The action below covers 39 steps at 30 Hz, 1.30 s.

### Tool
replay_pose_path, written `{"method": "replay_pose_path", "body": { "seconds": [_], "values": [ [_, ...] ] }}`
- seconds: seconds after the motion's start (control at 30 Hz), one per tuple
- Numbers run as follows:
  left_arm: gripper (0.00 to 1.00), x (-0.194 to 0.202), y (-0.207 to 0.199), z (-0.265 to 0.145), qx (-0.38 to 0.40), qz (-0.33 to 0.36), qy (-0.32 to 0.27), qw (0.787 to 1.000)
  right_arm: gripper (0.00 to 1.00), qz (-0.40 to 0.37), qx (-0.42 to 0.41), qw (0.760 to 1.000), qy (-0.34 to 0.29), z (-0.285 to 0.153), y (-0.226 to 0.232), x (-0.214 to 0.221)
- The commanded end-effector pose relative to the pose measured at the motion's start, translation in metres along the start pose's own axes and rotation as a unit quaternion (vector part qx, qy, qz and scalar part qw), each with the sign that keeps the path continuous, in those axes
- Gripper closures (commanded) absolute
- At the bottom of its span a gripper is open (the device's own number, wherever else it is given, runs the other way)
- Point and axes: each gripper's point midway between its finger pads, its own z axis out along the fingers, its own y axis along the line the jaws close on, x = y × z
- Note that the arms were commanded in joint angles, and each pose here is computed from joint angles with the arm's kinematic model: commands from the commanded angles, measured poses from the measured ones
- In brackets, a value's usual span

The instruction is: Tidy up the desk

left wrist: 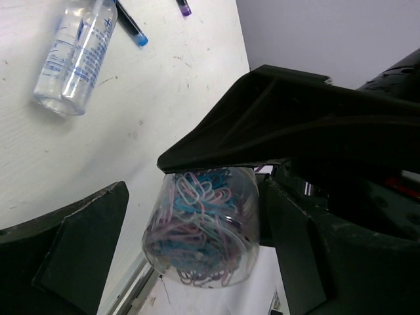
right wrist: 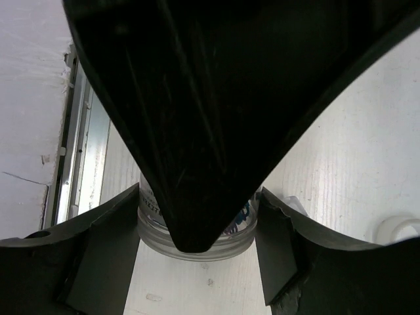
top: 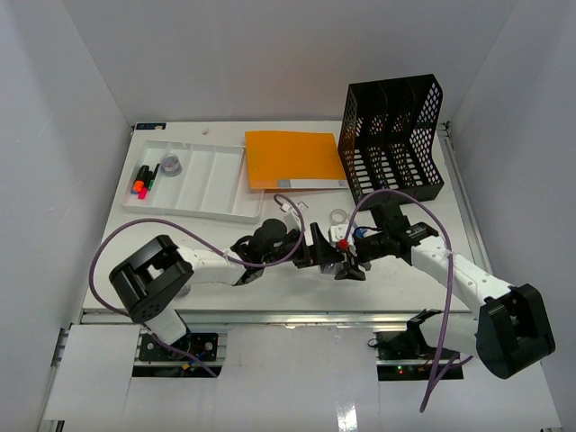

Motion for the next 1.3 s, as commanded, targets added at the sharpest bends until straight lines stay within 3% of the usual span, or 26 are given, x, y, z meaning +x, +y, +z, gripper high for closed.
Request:
{"method": "replay_pose_path", "body": {
  "seconds": [0.0, 0.23, 0.27, 0.4, 0.47, 0.57, 0.7, 0.8, 1.0, 1.1, 1.2, 1.27],
  "values": [
    [0.11, 0.000, -0.014, 0.011, 0.017, 0.009, 0.003, 1.000, 0.66, -0.018, 0.020, 0.999, -0.038, -0.010, -0.008, -0.023],
    [0.34, -0.007, -0.016, 0.008, -0.002, 0.014, -0.008, 1.000, 0.57, -0.018, 0.034, 0.998, -0.041, -0.015, -0.012, -0.021],
    [0.40, -0.009, -0.017, 0.007, -0.004, 0.016, -0.011, 1.000, 0.50, -0.019, 0.034, 0.998, -0.042, -0.015, -0.011, -0.021],
    [0.50, -0.012, -0.017, 0.004, -0.017, 0.024, -0.013, 0.999, 0.03, -0.028, 0.046, 0.998, -0.040, -0.019, -0.013, -0.022],
    [0.54, -0.012, -0.016, -0.001, -0.027, 0.029, -0.012, 0.999, 0.09, -0.028, 0.056, 0.997, -0.039, -0.022, -0.016, -0.022],
    [0.56, -0.019, 0.000, -0.014, -0.076, 0.040, -0.020, 0.996, 0.10, -0.021, 0.075, 0.996, -0.036, -0.029, -0.022, -0.021],
    [0.61, -0.061, 0.039, -0.061, -0.157, 0.035, -0.065, 0.985, 0.10, -0.013, 0.107, 0.994, -0.034, -0.043, -0.032, -0.022],
    [0.63, -0.095, 0.072, -0.105, -0.229, 0.035, -0.100, 0.968, 0.10, -0.015, 0.120, 0.992, -0.036, -0.048, -0.035, -0.022],
    [0.63, -0.210, 0.152, -0.253, -0.426, 0.029, -0.223, 0.877, 0.10, -0.015, 0.133, 0.990, -0.042, -0.054, -0.034, -0.022],
    [0.63, -0.244, 0.179, -0.287, -0.467, 0.018, -0.239, 0.851, 0.10, -0.013, 0.134, 0.990, -0.040, -0.053, -0.033, -0.020],
    [0.63, -0.275, 0.221, -0.338, -0.521, -0.029, -0.277, 0.807, 0.10, -0.013, 0.133, 0.990, -0.041, -0.053, -0.032, -0.018],
    [0.63, -0.293, 0.239, -0.347, -0.532, -0.044, -0.282, 0.797, 0.10, -0.014, 0.135, 0.990, -0.041, -0.054, -0.032, -0.018]
  ]
}}
